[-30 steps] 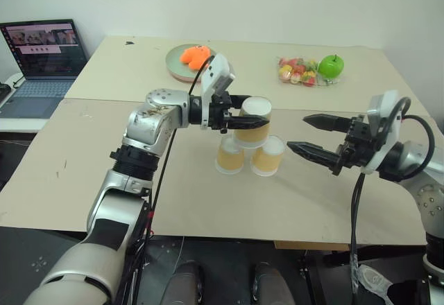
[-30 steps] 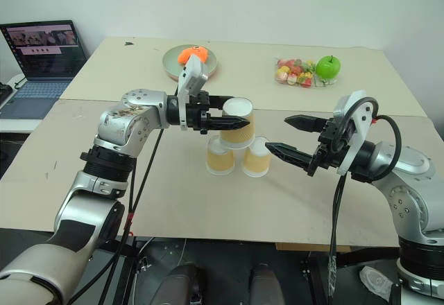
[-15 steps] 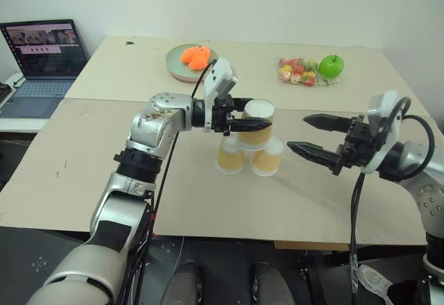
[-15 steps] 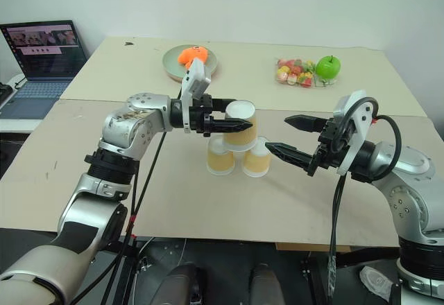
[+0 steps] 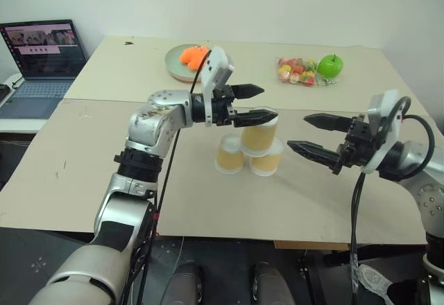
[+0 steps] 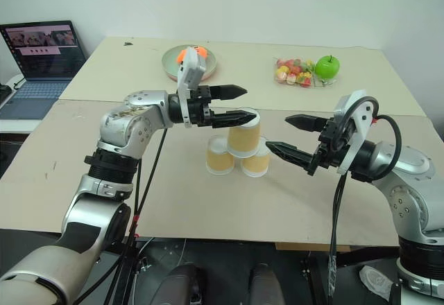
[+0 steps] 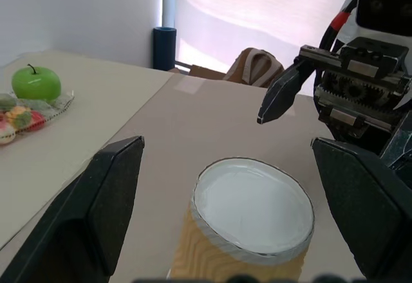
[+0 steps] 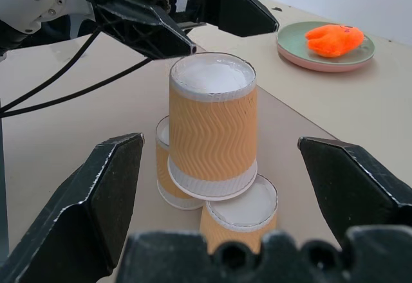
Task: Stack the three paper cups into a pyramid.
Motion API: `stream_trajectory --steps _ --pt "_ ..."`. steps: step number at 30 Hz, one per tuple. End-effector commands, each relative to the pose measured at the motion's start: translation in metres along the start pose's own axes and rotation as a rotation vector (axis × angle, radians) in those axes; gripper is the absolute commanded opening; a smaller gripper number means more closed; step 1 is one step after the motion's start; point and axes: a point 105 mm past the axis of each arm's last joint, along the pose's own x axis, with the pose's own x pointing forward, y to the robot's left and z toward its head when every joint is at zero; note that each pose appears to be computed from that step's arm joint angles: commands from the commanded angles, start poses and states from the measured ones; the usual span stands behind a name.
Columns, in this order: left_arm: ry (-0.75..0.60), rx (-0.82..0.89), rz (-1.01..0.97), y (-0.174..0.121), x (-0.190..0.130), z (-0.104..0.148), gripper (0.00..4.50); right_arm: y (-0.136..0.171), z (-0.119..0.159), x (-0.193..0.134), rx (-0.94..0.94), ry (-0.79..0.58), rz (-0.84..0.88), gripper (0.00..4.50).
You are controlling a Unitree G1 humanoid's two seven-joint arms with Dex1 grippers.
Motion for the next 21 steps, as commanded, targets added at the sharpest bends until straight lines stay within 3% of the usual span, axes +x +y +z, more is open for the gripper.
stream_trajectory --steps 1,5,9,12,17,21 --pt "-0.146 0.036 0.043 -0.002 -0.017 0.053 4.42 0.001 0.013 0.0 -0.044 -0.034 0.013 4.5" --pt "-0.209 0.019 0.235 0.018 -0.045 0.066 4.42 -0.002 0.009 -0.002 -0.038 -0.027 -0.001 4.5" --pt "-0.178 -0.019 0.491 0.042 -0.076 0.045 4.42 -0.016 0.003 -0.012 -0.043 -0.009 -0.088 4.5" --pt "-0.132 -0.081 0.66 0.05 -0.115 0.006 4.42 -0.052 -0.01 -0.036 -0.037 -0.007 -0.335 4.5" --pt "-0.105 -0.141 0.854 0.051 -0.151 -0.031 4.42 -0.086 -0.043 -0.073 -0.012 0.021 -0.656 4.5" --pt "-0.089 -0.158 0.986 0.05 -0.173 -0.055 4.42 -0.093 -0.063 -0.096 0.018 0.02 -0.836 4.5"
